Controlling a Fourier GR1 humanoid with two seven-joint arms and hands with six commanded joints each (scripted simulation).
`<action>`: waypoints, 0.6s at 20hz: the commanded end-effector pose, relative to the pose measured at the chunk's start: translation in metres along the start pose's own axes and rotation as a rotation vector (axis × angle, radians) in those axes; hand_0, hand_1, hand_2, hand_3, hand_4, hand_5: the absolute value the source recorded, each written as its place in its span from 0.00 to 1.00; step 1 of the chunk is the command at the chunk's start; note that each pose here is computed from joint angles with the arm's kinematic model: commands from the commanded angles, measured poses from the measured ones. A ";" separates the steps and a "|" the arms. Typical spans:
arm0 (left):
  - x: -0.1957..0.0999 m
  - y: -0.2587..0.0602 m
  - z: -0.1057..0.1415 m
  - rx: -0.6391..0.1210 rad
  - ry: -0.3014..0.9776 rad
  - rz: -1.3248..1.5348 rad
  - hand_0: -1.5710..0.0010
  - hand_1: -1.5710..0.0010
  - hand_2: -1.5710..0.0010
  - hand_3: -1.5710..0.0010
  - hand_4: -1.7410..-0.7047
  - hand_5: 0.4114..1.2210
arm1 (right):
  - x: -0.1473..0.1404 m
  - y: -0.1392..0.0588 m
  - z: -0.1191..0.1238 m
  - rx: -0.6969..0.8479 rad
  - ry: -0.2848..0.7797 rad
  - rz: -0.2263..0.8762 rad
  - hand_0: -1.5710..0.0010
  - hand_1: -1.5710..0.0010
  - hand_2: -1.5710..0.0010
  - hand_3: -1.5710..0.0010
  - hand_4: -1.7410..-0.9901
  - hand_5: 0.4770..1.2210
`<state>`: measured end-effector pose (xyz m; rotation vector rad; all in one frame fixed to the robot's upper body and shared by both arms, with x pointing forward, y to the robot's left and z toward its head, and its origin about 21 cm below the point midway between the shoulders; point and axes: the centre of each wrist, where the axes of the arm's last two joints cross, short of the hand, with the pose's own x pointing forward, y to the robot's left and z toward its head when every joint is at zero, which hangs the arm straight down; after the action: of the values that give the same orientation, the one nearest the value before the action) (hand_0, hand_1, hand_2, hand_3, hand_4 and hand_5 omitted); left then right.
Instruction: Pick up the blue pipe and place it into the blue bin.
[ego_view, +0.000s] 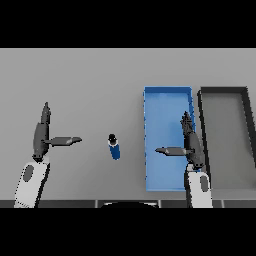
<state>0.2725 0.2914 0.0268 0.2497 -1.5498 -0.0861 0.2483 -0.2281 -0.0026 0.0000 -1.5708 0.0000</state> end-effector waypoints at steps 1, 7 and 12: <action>0.000 0.000 0.000 0.001 -0.005 0.000 1.00 1.00 1.00 1.00 0.64 0.22 | 0.000 0.000 0.000 -0.001 -0.001 0.000 1.00 1.00 1.00 1.00 0.69 0.19; 0.001 0.013 0.009 -0.168 -0.047 -0.073 1.00 1.00 1.00 1.00 0.64 0.22 | 0.004 -0.003 0.010 0.056 -0.062 0.084 1.00 1.00 1.00 1.00 0.69 0.19; 0.013 0.041 0.003 -0.389 -0.060 -0.158 1.00 1.00 1.00 1.00 0.64 0.22 | 0.008 -0.006 0.032 0.136 -0.082 0.245 1.00 1.00 1.00 1.00 0.70 0.19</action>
<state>0.2652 0.3282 0.0480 0.0611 -1.5350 -0.5177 0.2167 -0.2341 0.0054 -0.0856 -1.6406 0.3026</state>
